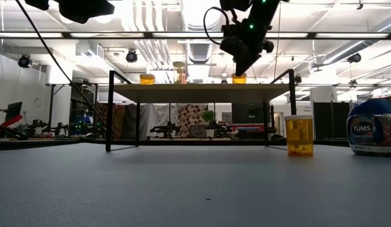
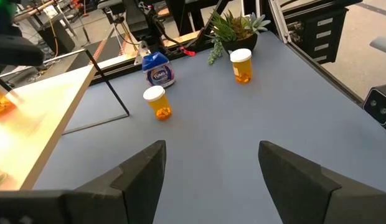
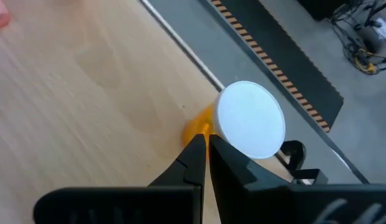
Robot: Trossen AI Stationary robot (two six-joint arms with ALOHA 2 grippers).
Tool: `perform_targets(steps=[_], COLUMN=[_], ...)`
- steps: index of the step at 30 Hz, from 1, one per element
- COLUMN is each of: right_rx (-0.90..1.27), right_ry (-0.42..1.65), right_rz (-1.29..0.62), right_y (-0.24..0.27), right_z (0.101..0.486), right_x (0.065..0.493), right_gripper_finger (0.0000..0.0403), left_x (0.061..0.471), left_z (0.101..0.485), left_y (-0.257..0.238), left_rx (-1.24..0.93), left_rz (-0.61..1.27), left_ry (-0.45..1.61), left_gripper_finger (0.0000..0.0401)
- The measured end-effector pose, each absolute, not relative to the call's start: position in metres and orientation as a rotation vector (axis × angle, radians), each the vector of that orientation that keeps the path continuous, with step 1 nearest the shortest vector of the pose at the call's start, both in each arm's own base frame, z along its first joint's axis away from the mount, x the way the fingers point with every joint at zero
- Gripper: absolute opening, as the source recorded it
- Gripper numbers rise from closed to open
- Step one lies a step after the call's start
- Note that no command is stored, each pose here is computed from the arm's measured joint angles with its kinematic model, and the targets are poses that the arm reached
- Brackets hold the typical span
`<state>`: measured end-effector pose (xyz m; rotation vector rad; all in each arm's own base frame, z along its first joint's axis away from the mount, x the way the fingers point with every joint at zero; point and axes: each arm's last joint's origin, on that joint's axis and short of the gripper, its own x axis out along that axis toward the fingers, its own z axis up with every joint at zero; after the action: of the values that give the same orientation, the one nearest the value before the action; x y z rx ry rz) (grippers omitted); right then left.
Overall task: Pick and place medicine bottles onto shelf by color
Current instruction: Put the large orange pill bottle on the shelf, then align the large orange pill bottle with the other large orange pill bottle on the shelf
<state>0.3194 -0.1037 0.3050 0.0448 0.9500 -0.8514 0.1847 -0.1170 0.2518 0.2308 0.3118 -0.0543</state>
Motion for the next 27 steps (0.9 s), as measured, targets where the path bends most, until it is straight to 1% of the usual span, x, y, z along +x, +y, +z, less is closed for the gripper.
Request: perform_targets(steps=[20, 23, 27], right_rx=[0.001, 0.006, 0.048], right_ry=[0.946, 0.932, 0.902], right_rz=[-0.854, -0.813, -0.692], right_y=[-0.105, -0.096, -0.077], right_z=[0.306, 0.311, 0.32], right_x=[0.32, 0.321, 0.324], right_gripper_finger=[0.0012, 0.0012, 0.0012], left_x=[0.185, 0.185, 0.185], left_z=[0.252, 0.252, 0.252], left_y=[-0.117, -0.117, -0.117], left_rx=[0.226, 0.226, 0.226], left_rz=[-0.054, -0.054, -0.054], left_ry=[0.312, 0.312, 0.312], left_gripper_finger=[0.0239, 0.0239, 0.0239])
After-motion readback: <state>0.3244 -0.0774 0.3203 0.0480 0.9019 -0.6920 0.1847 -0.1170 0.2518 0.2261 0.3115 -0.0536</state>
